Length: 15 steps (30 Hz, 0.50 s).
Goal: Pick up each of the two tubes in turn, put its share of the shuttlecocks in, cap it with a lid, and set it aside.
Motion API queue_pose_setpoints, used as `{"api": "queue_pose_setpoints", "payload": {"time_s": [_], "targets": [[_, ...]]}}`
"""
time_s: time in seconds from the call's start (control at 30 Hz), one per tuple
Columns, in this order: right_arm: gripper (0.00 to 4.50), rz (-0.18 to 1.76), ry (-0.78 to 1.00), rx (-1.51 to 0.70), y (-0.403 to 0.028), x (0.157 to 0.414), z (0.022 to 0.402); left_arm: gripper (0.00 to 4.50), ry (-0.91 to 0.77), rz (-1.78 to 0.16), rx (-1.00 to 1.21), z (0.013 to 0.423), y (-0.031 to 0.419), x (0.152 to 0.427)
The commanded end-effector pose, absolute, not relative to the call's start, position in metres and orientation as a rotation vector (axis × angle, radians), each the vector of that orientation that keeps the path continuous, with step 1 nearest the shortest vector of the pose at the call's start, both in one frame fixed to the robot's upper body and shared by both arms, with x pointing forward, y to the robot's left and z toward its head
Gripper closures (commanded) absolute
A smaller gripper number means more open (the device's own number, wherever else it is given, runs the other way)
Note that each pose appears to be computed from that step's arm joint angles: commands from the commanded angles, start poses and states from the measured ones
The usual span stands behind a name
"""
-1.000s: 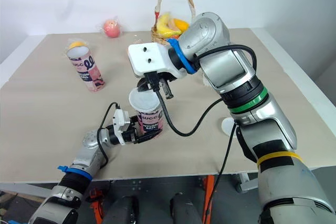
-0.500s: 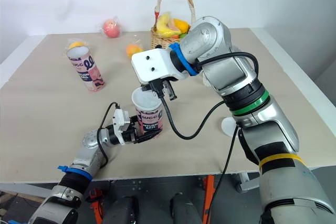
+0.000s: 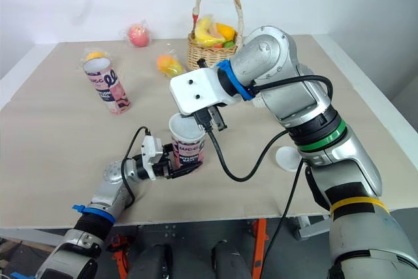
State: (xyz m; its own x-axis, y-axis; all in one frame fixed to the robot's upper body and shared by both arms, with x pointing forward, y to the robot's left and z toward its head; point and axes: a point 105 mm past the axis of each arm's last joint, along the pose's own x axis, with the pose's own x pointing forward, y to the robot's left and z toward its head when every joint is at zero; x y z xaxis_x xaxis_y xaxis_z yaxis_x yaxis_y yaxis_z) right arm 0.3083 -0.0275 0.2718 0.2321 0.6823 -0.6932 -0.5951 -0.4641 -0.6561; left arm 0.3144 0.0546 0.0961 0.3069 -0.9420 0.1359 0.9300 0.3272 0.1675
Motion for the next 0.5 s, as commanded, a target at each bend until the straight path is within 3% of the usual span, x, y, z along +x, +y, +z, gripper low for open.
{"api": "queue_pose_setpoints", "payload": {"time_s": [0.03, 0.27, 0.3, 0.33, 0.47, 0.5], "targets": [[4.46, 1.518, -0.089, -1.495, -0.028, 0.302, 0.264, 1.21, -0.151, -1.182, 0.049, 0.081, 0.068, 0.319], [4.46, 1.531, -0.124, -1.586, -0.024, 0.305, 0.249, 1.21, -0.153, -1.169, 0.040, 0.082, 0.070, 0.319], [3.83, 1.530, -0.114, -1.594, -0.026, 0.306, 0.247, 1.21, -0.154, -1.166, 0.039, 0.082, 0.070, 0.319], [3.60, 1.528, -0.107, -1.598, -0.026, 0.306, 0.245, 1.21, -0.155, -1.164, 0.038, 0.083, 0.071, 0.319], [1.70, 1.496, -0.079, -1.588, -0.030, 0.313, 0.242, 1.21, -0.157, -1.159, 0.035, 0.083, 0.071, 0.319], [1.43, 1.491, -0.076, -1.584, -0.031, 0.314, 0.242, 1.21, -0.157, -1.159, 0.035, 0.083, 0.071, 0.320]]}}
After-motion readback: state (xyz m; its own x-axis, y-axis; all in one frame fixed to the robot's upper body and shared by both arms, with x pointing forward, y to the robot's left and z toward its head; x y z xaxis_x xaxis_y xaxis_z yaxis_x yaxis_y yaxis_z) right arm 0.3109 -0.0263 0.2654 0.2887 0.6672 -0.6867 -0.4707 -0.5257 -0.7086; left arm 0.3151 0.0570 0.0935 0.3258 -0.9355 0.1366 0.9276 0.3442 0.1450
